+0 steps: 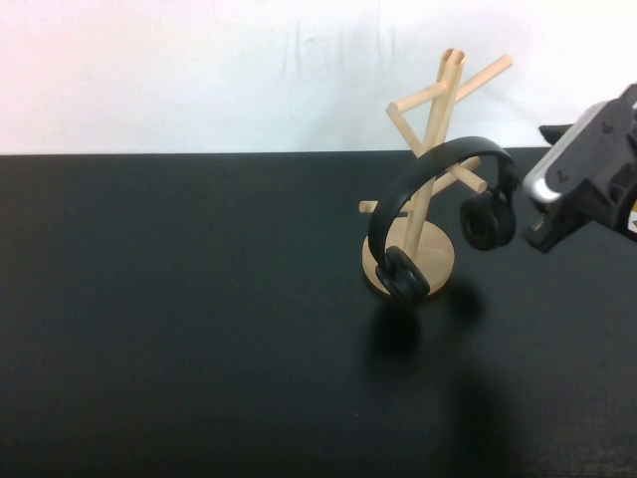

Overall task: Take out the headphones from the headphone stand
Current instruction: Pick up the headphones from the headphone stand

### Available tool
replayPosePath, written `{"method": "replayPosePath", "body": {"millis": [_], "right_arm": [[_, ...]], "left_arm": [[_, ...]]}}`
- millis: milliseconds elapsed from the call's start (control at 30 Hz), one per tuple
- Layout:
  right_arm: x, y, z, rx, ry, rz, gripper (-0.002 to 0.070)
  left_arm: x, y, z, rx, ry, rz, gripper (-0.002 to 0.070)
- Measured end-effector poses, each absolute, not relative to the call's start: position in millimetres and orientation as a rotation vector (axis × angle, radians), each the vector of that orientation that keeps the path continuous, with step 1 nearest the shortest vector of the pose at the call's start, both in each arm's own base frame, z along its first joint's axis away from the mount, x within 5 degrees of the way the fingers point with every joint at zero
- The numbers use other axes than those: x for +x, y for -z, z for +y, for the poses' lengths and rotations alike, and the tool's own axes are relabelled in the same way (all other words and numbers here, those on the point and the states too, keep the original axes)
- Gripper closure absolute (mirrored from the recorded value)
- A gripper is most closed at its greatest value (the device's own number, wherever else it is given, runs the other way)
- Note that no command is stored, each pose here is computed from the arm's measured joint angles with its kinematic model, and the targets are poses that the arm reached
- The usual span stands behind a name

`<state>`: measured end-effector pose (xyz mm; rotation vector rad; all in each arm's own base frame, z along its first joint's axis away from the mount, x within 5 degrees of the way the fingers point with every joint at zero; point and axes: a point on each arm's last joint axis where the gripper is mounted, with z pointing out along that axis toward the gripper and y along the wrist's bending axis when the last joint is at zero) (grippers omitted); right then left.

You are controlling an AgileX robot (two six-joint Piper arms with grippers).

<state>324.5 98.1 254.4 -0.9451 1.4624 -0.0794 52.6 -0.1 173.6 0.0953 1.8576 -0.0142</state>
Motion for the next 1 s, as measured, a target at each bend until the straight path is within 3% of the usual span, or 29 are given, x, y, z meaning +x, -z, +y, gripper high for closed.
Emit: {"method": "replayPosePath", "body": {"millis": [567,667,733,767,867,1000], "right_arm": [[376,-223,118,-1.006,0.058,1.405,0.0304],[389,-223,119,-0.975,0.064,1.410,0.0406],[393,-226,118,-0.969,0.083,1.433,0.0622],[392,-227,117,-0.966,0.086,1.443,0.0678],[382,-244,116,-0.983,0.106,1.401,0.0680],[349,-268,118,-1.179,0.189,1.290,0.0680]], "left_arm": [[53,-174,0,0.095,0.014,1.858,0.0673],[53,-174,0,0.095,0.014,1.858,0.0673],[53,-174,0,0.095,0.014,1.858,0.0673],[53,-174,0,0.095,0.014,1.858,0.0673],[53,-174,0,0.095,0.014,1.858,0.0673],[53,-174,0,0.095,0.014,1.858,0.0672]]}}
